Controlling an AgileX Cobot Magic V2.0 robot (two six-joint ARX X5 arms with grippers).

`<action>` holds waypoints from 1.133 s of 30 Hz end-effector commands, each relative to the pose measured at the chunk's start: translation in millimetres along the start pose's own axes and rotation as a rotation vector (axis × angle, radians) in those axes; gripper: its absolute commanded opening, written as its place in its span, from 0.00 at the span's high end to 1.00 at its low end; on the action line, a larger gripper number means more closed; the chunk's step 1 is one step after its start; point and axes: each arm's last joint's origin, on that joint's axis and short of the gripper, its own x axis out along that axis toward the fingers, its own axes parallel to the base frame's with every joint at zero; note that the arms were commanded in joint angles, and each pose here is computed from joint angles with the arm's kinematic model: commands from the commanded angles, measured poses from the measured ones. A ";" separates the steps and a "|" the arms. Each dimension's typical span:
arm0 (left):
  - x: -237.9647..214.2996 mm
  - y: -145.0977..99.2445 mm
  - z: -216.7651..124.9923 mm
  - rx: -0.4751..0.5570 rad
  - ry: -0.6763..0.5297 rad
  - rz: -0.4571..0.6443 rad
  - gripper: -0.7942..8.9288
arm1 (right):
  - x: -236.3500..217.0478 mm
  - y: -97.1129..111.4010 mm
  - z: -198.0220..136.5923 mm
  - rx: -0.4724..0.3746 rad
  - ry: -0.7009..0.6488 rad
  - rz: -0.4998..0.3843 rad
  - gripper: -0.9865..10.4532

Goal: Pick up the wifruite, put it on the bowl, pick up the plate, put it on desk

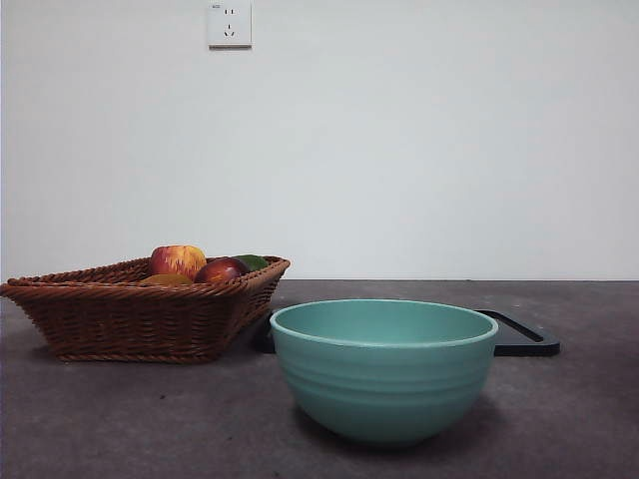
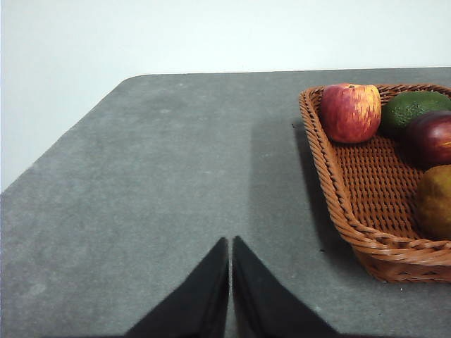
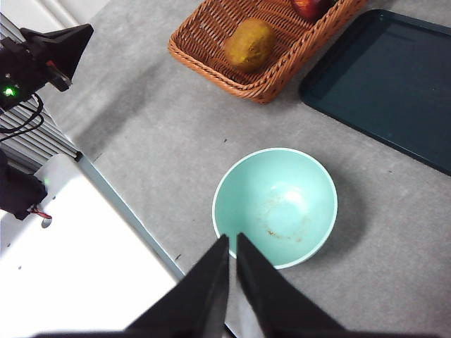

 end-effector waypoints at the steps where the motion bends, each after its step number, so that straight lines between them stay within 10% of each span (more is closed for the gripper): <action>1: 1.8 -0.2 -6.9 0.004 0.023 0.003 0.91 | -2.2 3.3 4.6 -0.013 -0.017 0.015 0.91; 34: 1.8 -0.2 -6.9 0.004 0.024 0.003 0.91 | -23.4 -5.0 6.8 -0.063 -0.165 -0.067 0.91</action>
